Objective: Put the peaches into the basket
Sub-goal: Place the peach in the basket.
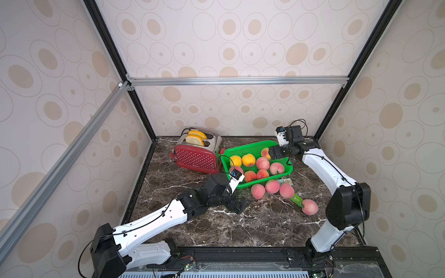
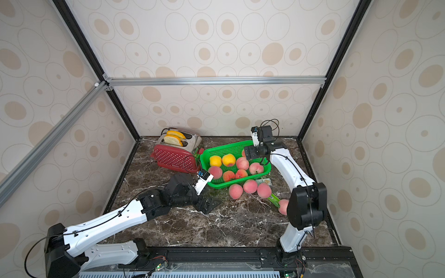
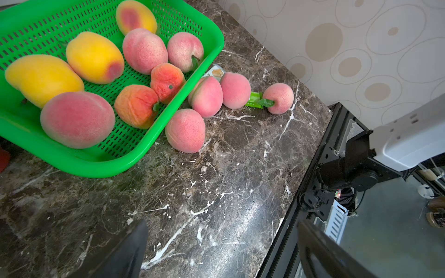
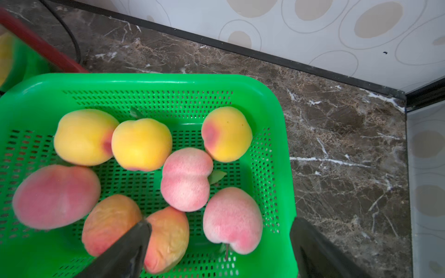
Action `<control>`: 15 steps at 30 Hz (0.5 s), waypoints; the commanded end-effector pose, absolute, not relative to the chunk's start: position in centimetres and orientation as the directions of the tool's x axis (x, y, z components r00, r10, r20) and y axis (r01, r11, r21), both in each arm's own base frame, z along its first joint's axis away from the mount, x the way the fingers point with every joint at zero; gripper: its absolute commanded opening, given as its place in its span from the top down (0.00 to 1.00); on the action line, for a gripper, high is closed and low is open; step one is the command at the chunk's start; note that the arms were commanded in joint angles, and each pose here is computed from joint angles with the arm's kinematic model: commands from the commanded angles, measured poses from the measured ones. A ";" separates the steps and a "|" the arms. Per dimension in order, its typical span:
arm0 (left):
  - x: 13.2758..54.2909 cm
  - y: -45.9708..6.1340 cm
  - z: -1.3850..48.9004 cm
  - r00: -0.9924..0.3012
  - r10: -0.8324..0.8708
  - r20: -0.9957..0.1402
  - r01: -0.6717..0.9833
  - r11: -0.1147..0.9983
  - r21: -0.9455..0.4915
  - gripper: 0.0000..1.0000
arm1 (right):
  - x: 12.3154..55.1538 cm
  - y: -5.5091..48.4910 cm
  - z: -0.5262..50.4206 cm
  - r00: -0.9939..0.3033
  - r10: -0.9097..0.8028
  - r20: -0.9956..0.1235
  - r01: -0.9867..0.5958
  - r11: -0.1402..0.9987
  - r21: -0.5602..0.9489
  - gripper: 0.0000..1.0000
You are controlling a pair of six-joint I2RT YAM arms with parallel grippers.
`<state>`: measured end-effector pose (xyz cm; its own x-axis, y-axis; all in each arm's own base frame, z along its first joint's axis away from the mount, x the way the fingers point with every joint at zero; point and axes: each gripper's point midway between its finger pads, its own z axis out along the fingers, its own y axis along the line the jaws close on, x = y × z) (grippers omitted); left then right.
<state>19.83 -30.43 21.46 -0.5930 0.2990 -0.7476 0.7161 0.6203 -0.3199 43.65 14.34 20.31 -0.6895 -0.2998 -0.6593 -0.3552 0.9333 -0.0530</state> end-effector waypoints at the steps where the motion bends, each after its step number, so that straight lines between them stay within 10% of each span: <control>1: 19.7 -30.1 21.8 -0.608 0.264 -0.748 0.700 0.624 -0.349 0.01 | 40.5 13.6 19.1 -0.721 -0.281 -0.634 -0.331 0.943 -0.042 0.04; 15: 20.2 -30.4 20.3 -0.659 0.184 -0.729 0.641 0.645 -0.416 0.01 | 29.7 11.5 19.0 -0.761 -0.227 -0.608 -0.303 0.953 0.024 0.03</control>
